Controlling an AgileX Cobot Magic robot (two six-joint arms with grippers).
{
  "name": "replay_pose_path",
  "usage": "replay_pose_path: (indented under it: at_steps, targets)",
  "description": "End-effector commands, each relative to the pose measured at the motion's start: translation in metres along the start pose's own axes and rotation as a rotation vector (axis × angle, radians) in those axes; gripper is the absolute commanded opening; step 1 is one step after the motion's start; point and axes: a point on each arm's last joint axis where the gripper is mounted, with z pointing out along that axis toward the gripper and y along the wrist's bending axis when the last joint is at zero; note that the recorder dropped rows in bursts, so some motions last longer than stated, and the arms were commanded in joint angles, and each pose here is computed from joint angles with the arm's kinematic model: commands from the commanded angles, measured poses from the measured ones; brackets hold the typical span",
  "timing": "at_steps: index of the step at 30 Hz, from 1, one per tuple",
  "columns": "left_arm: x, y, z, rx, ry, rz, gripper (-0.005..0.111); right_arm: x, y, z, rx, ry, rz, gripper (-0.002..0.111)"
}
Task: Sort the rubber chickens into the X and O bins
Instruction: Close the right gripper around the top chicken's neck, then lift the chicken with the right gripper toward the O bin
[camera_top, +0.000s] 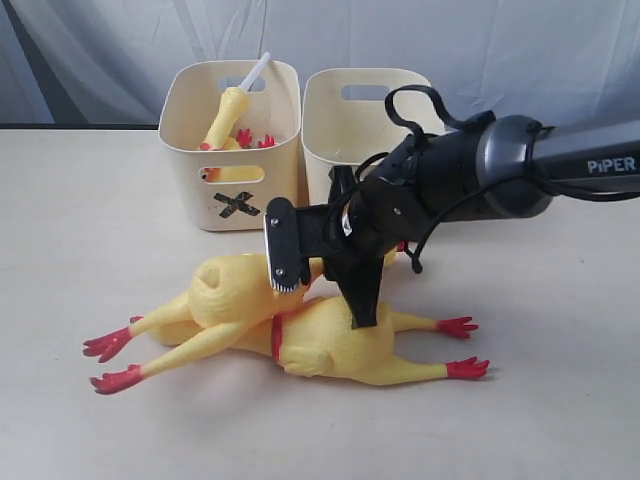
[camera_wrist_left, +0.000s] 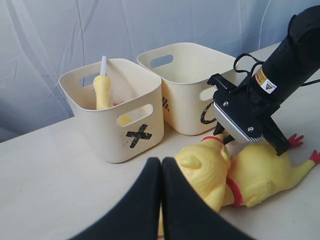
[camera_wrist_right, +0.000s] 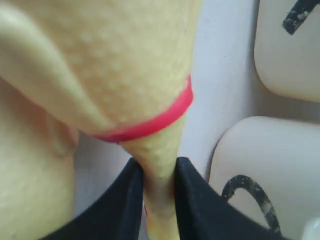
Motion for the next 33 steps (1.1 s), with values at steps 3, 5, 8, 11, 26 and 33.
replay_pose_path:
  at_steps: [3, 5, 8, 11, 26, 33]
  targets:
    - [-0.003, 0.000, -0.002, -0.005, -0.019, 0.000, 0.000, 0.000, -0.012, -0.037, 0.044, -0.012, 0.025, -0.001]
    - [-0.003, 0.000, -0.002, -0.005, -0.019, 0.000, 0.000, 0.000, -0.013, -0.047, 0.042, -0.009, 0.030, -0.001]
    - [-0.003, 0.000, -0.002, -0.005, -0.019, 0.000, 0.000, 0.001, -0.012, -0.061, 0.019, 0.005, 0.048, -0.001]
    - [-0.003, 0.000, -0.002, -0.006, -0.019, 0.002, 0.000, 0.004, -0.010, -0.074, -0.014, 0.033, 0.054, -0.001]
    - [-0.003, 0.001, -0.002, -0.007, -0.019, 0.004, 0.000, -0.006, -0.002, -0.120, -0.122, -0.104, 0.359, -0.001]
    - [-0.003, 0.001, -0.002, -0.007, -0.019, 0.004, 0.000, -0.003, 0.007, -0.108, -0.220, -0.037, 0.384, -0.001]
